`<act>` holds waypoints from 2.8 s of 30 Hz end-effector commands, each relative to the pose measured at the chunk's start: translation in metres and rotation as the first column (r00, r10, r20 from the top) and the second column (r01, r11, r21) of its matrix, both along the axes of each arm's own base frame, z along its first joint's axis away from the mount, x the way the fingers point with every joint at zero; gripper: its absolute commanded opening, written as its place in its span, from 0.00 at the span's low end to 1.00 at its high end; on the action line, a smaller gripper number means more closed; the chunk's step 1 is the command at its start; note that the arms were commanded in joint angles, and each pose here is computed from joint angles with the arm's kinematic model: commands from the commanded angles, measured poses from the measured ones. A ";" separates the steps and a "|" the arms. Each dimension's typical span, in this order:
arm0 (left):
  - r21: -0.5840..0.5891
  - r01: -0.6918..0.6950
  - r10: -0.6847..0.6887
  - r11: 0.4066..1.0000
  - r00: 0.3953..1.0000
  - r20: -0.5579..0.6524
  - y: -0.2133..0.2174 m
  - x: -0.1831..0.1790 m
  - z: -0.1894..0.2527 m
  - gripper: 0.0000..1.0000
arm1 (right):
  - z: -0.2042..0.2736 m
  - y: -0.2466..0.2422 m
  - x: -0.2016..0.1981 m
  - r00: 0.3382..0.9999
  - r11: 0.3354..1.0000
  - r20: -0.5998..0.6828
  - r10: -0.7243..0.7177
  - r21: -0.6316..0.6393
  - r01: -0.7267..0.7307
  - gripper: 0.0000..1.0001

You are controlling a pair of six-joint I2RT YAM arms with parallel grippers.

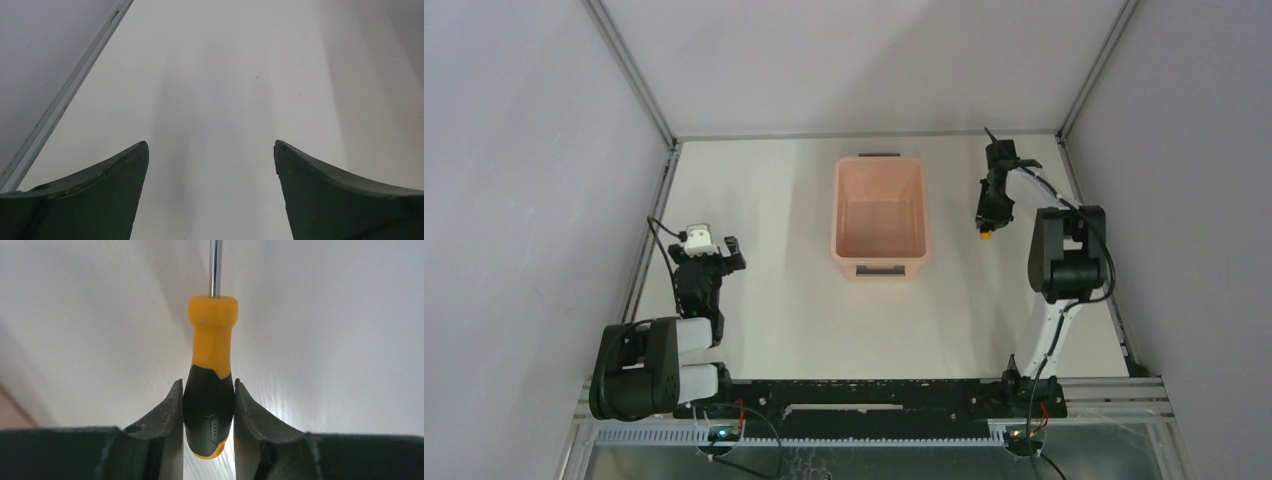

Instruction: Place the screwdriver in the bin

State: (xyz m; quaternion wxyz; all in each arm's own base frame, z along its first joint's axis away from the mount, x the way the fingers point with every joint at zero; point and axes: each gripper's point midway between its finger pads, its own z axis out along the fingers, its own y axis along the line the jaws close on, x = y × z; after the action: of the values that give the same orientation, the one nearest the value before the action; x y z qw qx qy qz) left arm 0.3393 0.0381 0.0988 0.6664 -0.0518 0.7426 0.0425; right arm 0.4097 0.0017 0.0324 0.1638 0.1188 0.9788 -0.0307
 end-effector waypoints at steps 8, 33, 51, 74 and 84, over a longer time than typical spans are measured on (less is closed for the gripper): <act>0.013 -0.001 0.000 1.000 0.994 0.114 0.001 0.015 0.038 1.00 | 0.204 -0.009 -0.066 0.965 0.989 0.233 -0.120 -0.055 0.136 0.01; 0.013 -0.001 0.000 1.000 0.994 0.112 0.001 0.015 0.038 1.00 | 0.163 0.260 -0.056 0.942 0.974 0.287 0.174 0.092 -0.208 0.12; 0.013 -0.001 -0.001 1.000 0.994 0.113 0.001 0.015 0.038 1.00 | 0.023 0.286 -0.049 0.958 0.961 0.162 0.238 0.106 -0.256 0.51; 0.014 0.000 -0.001 1.000 0.994 0.112 0.001 0.015 0.038 1.00 | 0.217 0.142 -0.062 0.835 0.977 0.535 0.128 0.077 -0.199 1.00; 0.013 -0.001 -0.001 1.000 0.994 0.113 0.001 0.015 0.038 1.00 | 0.219 0.001 -0.103 0.826 0.992 0.559 -0.070 -0.048 0.117 1.00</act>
State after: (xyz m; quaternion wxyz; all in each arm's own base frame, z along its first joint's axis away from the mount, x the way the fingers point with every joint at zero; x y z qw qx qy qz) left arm 0.3393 0.0381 0.0988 0.6664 -0.0520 0.7426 0.0426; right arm 0.3232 0.0291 0.2415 0.4267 0.1626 0.8896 0.0053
